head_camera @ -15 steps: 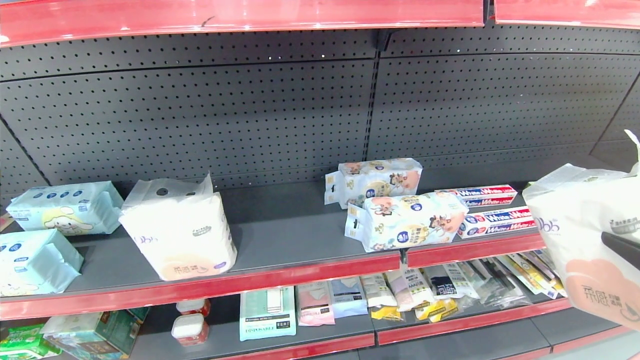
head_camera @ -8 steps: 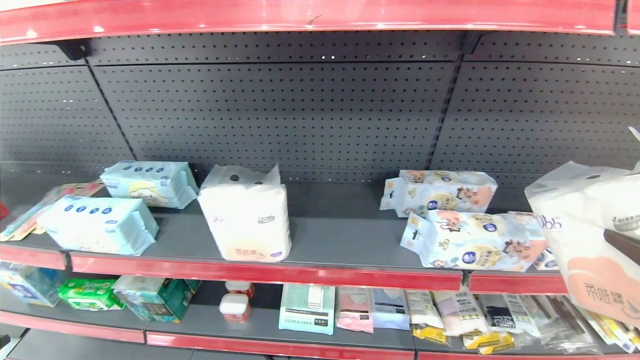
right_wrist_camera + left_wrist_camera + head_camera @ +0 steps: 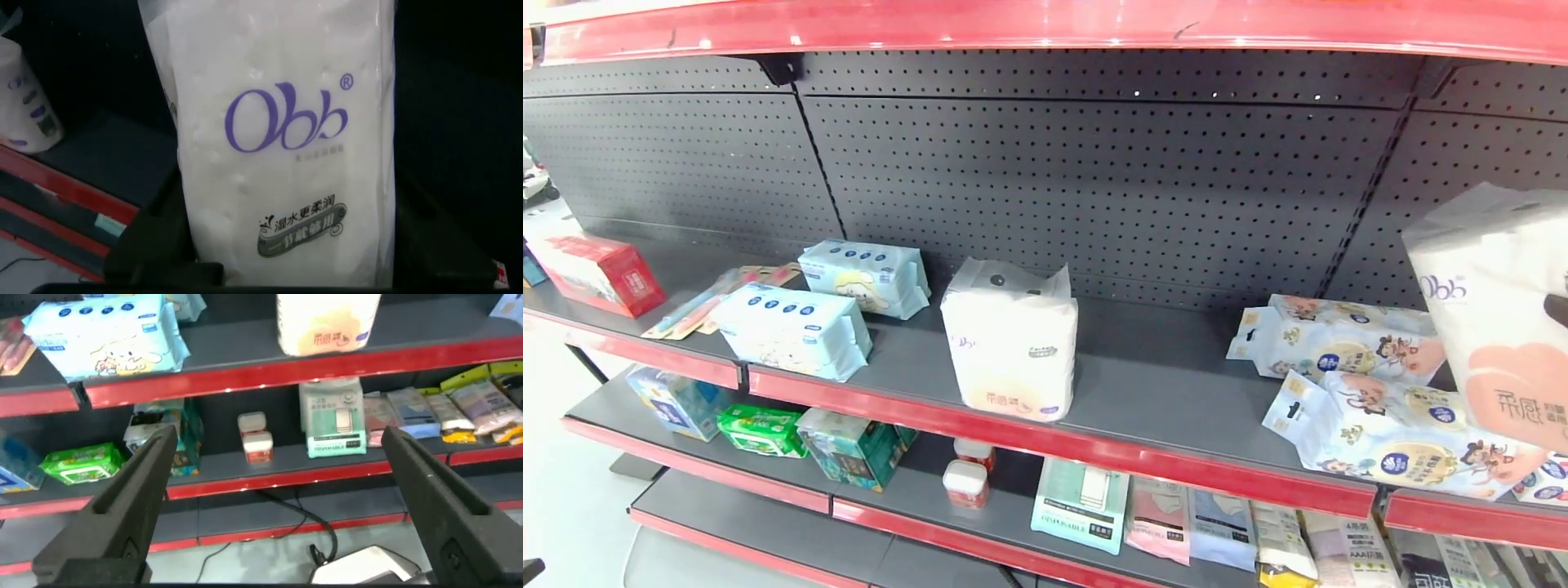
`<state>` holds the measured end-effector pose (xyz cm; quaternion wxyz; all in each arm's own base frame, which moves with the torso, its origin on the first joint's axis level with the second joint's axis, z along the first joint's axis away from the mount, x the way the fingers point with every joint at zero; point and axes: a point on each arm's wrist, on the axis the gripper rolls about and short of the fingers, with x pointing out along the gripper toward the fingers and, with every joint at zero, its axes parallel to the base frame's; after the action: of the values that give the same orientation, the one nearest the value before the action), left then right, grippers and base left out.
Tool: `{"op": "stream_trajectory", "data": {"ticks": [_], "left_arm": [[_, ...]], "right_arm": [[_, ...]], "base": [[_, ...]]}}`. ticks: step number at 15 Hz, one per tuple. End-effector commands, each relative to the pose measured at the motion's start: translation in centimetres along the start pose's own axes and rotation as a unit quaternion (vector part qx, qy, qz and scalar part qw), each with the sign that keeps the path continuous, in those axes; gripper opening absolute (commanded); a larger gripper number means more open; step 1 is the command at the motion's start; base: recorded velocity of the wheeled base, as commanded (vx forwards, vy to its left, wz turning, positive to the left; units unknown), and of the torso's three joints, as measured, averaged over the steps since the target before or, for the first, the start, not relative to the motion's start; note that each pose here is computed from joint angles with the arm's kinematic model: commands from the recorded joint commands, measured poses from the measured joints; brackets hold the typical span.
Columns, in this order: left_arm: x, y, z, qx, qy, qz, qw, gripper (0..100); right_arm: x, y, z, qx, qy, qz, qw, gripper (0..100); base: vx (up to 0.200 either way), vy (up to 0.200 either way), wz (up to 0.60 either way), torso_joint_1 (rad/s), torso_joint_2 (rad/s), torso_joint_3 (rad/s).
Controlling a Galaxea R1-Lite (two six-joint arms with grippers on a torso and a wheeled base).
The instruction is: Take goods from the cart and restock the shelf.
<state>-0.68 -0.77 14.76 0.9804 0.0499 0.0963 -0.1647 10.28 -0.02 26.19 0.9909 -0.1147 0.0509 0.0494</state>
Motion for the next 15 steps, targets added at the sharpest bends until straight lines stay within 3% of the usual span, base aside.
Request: {"op": "stream_trajectory", "data": {"ticks": [1, 4, 7, 9, 10, 12, 13, 15], "left_arm": [[-0.1, -0.2, -1.2, 0.004, 0.003, 0.003, 1.0000, 100], [-0.4, -0.5, -3.8, 0.010, 0.001, 0.054, 0.9985, 100], [-0.9, -0.8, -6.1, 0.016, -0.028, 0.093, 0.9952, 100], [-0.9, -0.7, -6.1, 0.013, -0.024, 0.114, 0.9931, 100], [-1.0, -0.7, -6.2, 0.006, -0.024, 0.126, 0.9917, 100], [-1.0, -0.4, -6.3, -0.014, -0.023, 0.191, 0.9812, 100], [-1.1, -0.3, -6.3, -0.039, -0.038, 0.206, 0.9771, 100], [-0.9, -0.2, -6.5, -0.051, -0.054, 0.223, 0.9720, 100]], "right_arm": [[1.2, 0.6, 0.2, -0.002, 0.006, 0.039, 0.999, 0], [4.2, 2.3, -0.1, 0.001, 0.021, 0.102, 0.995, 0], [8.4, 3.9, -0.5, 0.010, 0.000, 0.129, 0.992, 0], [9.4, 4.4, -0.6, 0.012, 0.000, 0.139, 0.990, 0], [9.6, 4.7, -0.5, 0.020, 0.000, 0.146, 0.989, 0], [10.5, 5.6, -0.1, 0.046, 0.006, 0.164, 0.985, 0], [11.0, 5.7, -0.2, 0.046, 0.004, 0.163, 0.985, 0], [11.9, 5.9, -0.2, 0.048, -0.007, 0.161, 0.986, 0]], "base": [[0.000, 0.000, 0.00, 0.000, 0.00, 0.000], [0.000, 0.000, 0.00, 0.000, 0.00, 0.000], [0.000, 0.000, 0.00, 0.000, 0.00, 0.000], [0.000, 0.000, 0.00, 0.000, 0.00, 0.000], [0.000, 0.000, 0.00, 0.000, 0.00, 0.000], [0.000, 0.000, 0.00, 0.000, 0.00, 0.000], [0.000, 0.000, 0.00, 0.000, 0.00, 0.000], [0.000, 0.000, 0.00, 0.000, 0.00, 0.000]]}}
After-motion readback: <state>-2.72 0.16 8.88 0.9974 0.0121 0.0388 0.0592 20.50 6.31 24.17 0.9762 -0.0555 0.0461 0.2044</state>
